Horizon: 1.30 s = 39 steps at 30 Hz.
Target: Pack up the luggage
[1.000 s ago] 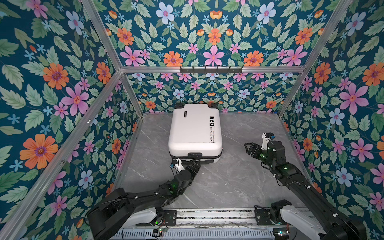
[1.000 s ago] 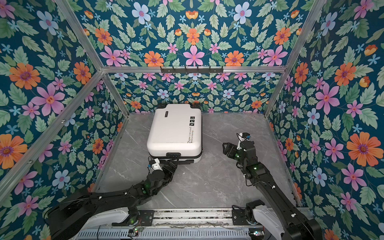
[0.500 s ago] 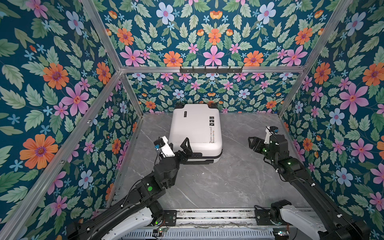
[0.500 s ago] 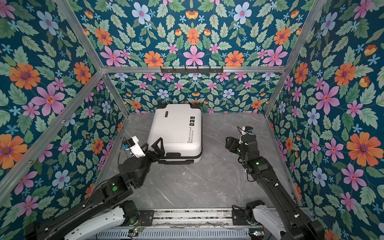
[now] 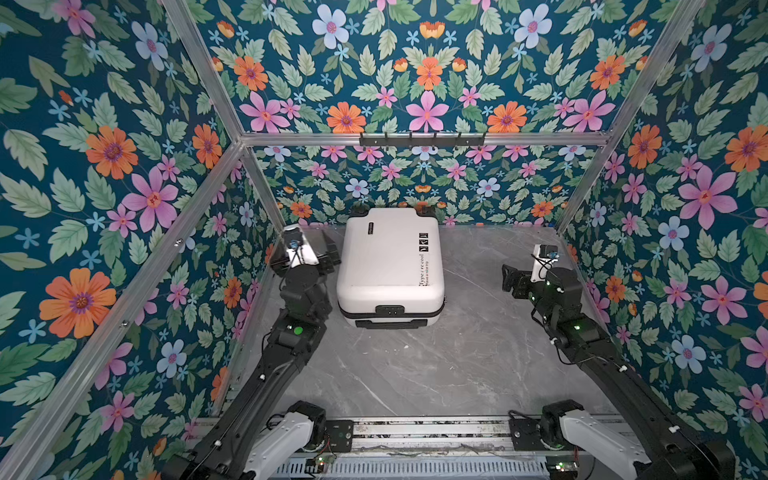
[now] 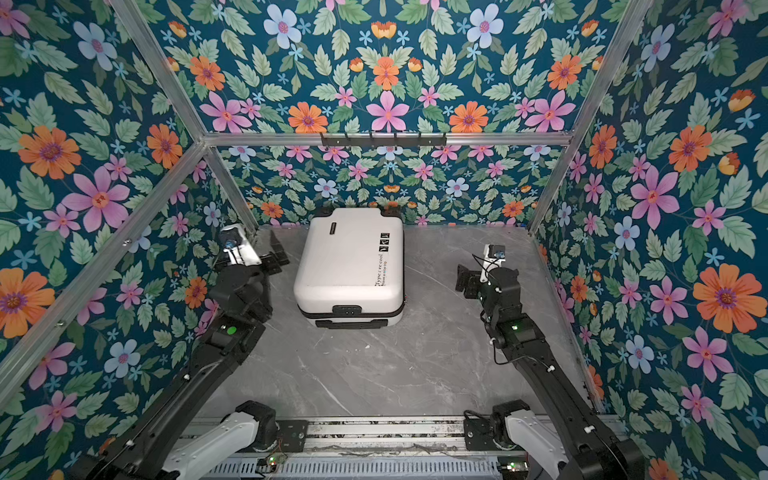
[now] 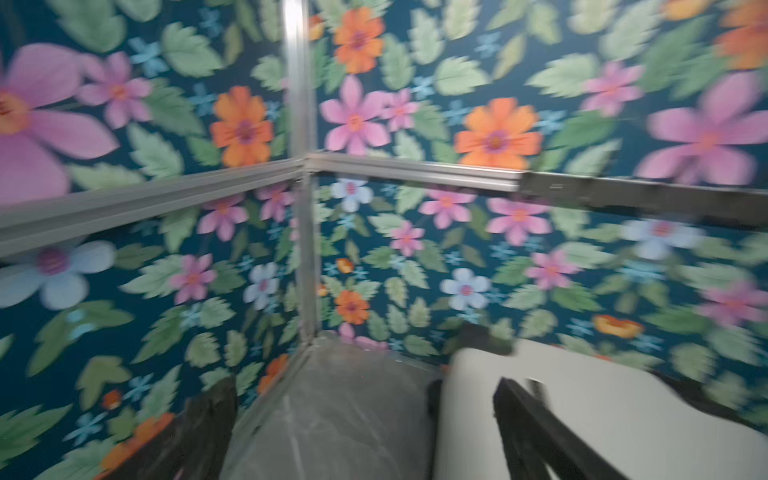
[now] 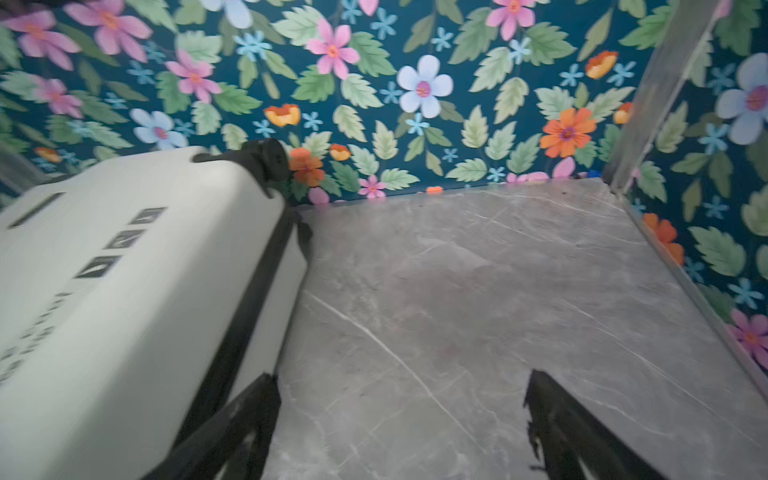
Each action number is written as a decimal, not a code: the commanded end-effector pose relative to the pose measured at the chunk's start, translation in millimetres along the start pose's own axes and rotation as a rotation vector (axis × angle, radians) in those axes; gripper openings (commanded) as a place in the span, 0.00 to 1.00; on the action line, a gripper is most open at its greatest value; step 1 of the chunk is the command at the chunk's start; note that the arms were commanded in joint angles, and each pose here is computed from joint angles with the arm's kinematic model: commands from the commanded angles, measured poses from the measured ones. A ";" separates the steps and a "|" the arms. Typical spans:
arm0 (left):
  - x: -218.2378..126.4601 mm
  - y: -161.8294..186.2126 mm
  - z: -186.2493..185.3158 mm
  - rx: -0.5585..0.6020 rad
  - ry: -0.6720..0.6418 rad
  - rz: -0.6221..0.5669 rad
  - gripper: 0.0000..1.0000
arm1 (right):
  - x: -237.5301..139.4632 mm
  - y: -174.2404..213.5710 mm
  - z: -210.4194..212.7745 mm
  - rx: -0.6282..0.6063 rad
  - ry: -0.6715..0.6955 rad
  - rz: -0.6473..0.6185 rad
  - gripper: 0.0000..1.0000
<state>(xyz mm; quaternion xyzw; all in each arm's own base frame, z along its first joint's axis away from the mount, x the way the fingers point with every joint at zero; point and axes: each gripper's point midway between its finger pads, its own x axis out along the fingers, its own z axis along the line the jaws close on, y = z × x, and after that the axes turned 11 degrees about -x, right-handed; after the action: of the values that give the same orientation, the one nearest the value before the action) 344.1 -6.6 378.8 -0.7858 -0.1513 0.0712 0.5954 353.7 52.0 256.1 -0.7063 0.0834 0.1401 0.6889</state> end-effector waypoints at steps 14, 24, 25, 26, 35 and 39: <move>20.2 174.6 129.9 -0.003 -0.243 0.207 0.99 | 24.5 96.4 -81.8 -0.055 0.295 0.072 0.92; 3.8 207.5 120.2 0.030 -0.053 0.109 0.99 | 34.4 115.1 -68.7 -0.081 0.225 -0.045 0.94; 5.2 209.8 116.5 0.041 -0.031 0.109 0.99 | 37.4 118.9 -68.3 -0.083 0.222 -0.041 0.94; 5.4 213.0 114.4 0.053 -0.013 0.110 0.99 | 39.7 122.8 -67.7 -0.085 0.218 -0.041 0.94; 12.9 231.0 106.9 0.071 0.039 0.125 0.99 | 63.9 143.0 -67.3 -0.088 0.198 0.000 0.96; 32.8 245.9 103.2 0.103 0.017 0.215 0.99 | 64.9 144.7 -72.5 -0.051 0.186 0.014 0.97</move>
<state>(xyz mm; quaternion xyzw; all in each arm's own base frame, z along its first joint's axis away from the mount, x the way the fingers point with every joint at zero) 374.9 40.3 126.9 -0.7746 -0.0808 0.1166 0.6163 375.1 -23.8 101.3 -0.7406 0.1546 0.0718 0.6500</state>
